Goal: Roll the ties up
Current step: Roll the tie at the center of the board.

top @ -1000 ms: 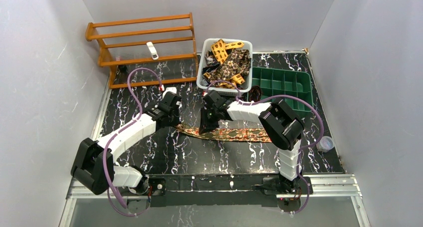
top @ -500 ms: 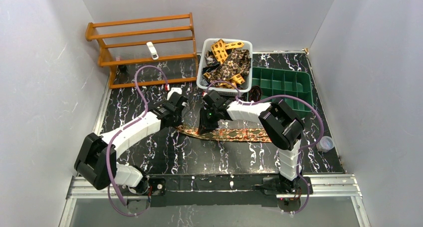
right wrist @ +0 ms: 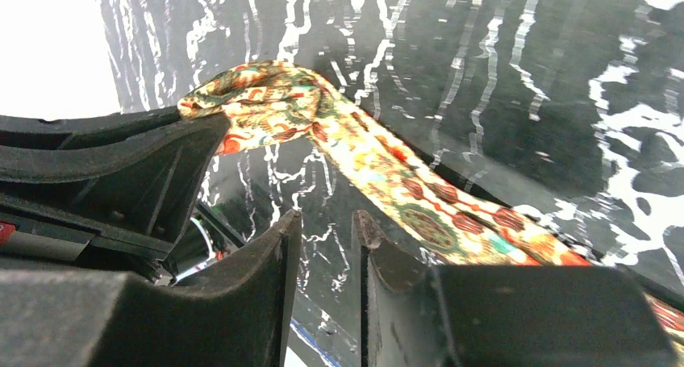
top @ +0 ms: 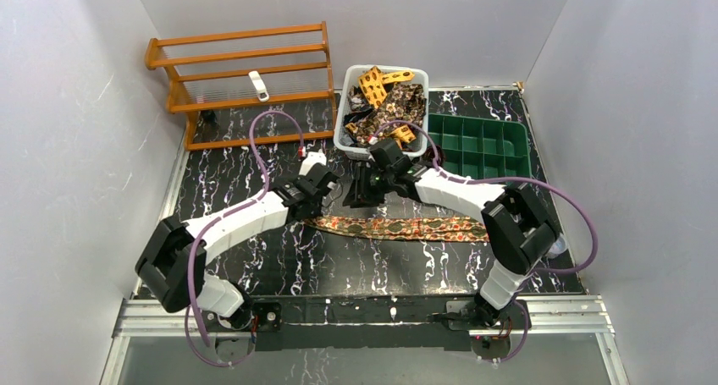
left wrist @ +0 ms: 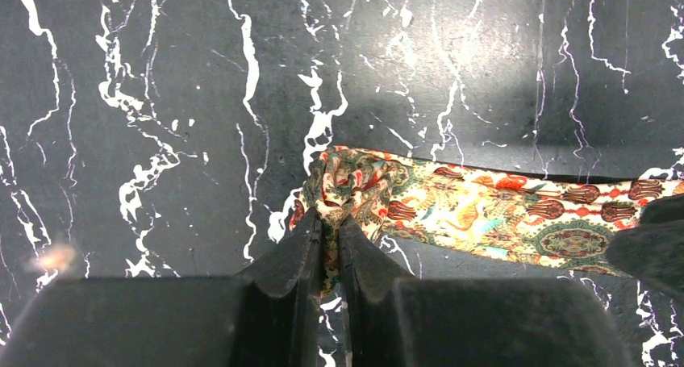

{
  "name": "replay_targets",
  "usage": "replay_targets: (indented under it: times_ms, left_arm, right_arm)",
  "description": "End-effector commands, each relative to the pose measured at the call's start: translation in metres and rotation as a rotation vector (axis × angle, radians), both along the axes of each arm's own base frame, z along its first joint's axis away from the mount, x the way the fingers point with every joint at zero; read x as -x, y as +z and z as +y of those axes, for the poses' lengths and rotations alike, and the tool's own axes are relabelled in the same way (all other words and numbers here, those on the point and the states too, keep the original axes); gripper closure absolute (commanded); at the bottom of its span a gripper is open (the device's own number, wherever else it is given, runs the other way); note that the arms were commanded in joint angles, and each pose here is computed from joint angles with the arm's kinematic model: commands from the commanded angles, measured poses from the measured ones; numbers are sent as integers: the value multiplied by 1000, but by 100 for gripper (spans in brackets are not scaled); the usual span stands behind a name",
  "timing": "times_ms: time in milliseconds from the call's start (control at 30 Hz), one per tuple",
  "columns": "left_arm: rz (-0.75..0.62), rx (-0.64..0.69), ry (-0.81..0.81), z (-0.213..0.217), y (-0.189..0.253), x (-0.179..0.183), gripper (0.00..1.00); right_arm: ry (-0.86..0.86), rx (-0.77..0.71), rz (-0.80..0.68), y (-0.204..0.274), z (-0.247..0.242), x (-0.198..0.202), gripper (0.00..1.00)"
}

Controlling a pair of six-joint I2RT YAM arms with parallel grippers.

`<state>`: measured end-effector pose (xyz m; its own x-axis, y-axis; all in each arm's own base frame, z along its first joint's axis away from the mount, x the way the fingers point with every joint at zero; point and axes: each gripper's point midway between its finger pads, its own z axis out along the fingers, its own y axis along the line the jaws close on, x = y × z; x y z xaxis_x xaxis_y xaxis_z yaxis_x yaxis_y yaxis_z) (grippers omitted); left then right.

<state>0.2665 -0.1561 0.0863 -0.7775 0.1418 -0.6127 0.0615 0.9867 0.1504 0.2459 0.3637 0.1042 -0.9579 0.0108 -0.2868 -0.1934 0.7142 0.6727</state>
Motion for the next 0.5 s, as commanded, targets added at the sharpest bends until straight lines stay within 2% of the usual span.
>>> replay_targets:
  times_ms: [0, 200, 467]
  left_arm:
    - [-41, -38, -3, -10, 7, -5, 91]
    - [-57, -101, -34, -24, 5, -3, 90]
    - [-16, -50, -78, -56, -7, 3, 79]
  right_arm:
    - [-102, 8, -18, -2, -22, -9, 61]
    - [-130, 20, -14, -5, -36, -9, 59]
    - [-135, 22, 5, -11, -39, -7, 57]
